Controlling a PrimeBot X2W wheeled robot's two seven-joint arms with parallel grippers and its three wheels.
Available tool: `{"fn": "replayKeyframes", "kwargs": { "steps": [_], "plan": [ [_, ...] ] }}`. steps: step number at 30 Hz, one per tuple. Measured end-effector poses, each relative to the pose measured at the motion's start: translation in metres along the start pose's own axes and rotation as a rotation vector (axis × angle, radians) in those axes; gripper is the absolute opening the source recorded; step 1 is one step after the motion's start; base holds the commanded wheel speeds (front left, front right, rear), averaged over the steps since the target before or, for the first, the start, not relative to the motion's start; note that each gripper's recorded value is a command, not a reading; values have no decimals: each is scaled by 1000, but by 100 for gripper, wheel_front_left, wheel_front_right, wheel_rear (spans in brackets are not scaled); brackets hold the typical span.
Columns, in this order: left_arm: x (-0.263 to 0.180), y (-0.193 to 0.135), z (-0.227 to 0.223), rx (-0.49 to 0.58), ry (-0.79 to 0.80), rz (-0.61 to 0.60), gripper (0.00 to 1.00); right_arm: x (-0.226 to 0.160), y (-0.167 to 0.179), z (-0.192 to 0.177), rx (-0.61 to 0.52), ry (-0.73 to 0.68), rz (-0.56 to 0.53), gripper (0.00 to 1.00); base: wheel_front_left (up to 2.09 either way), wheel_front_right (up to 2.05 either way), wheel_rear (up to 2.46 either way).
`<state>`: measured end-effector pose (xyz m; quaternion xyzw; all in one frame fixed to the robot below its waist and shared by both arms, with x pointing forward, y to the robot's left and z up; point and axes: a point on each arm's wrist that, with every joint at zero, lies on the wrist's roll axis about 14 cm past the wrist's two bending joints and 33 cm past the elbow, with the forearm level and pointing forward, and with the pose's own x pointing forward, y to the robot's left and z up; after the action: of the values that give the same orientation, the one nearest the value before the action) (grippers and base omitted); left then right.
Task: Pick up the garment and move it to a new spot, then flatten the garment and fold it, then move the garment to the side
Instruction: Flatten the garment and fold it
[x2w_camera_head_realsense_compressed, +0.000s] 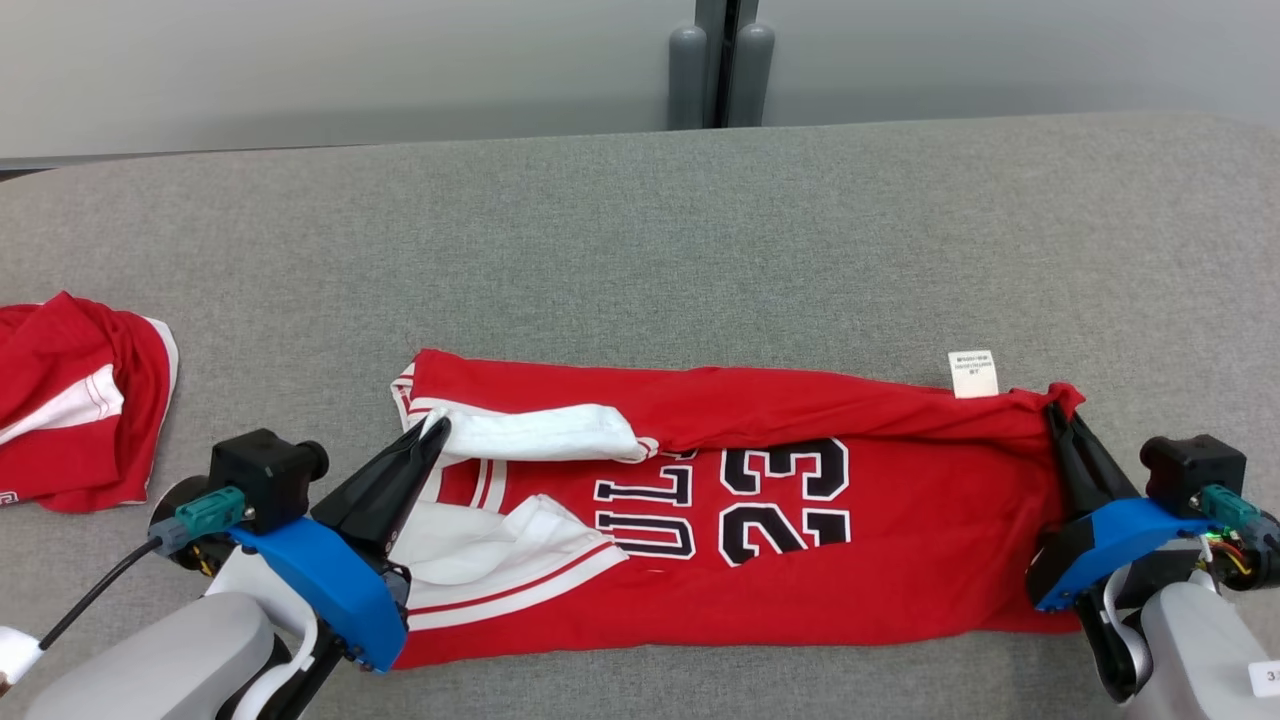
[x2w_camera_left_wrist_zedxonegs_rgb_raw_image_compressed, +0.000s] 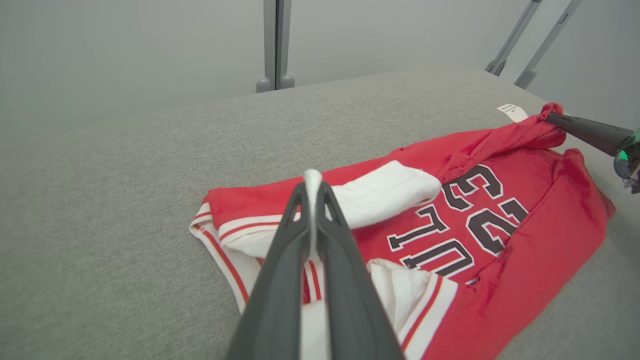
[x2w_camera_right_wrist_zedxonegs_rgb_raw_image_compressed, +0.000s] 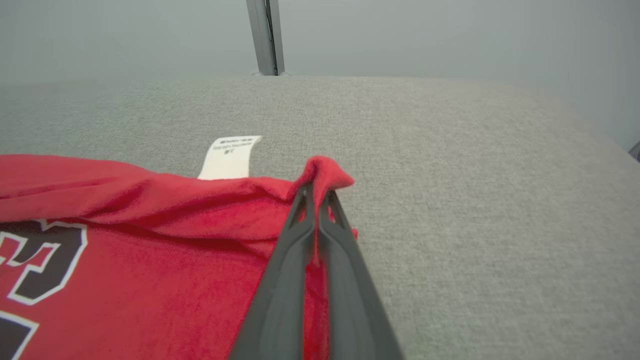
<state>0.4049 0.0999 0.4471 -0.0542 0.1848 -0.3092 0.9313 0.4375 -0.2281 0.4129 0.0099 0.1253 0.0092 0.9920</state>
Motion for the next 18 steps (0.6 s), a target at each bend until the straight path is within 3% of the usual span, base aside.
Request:
{"fn": "replayKeyframes", "kwargs": {
  "steps": [7, 8, 9, 10, 18],
  "plan": [
    [-17, 0, -13, -38, 8, 45, 0, -17, 3, -4, 33, -13, -8, 0, 0, 0, 0],
    [-19, 0, -15, -40, 9, 47, 29, -19, 3, -4, 39, -18, -11, 16, 0, 0, 0],
    [-20, 0, -13, -48, -2, 54, 100, -21, 3, -4, 44, -20, -15, 41, 0, 0, 0],
    [-20, 0, -10, -50, -15, 62, 100, -22, 2, -3, 54, -26, -20, 100, 0, 0, 0],
    [-20, 8, 15, -44, -138, 136, 100, -28, -2, 25, 60, -127, -30, 100, 0, 0, 0]
  ]
}}
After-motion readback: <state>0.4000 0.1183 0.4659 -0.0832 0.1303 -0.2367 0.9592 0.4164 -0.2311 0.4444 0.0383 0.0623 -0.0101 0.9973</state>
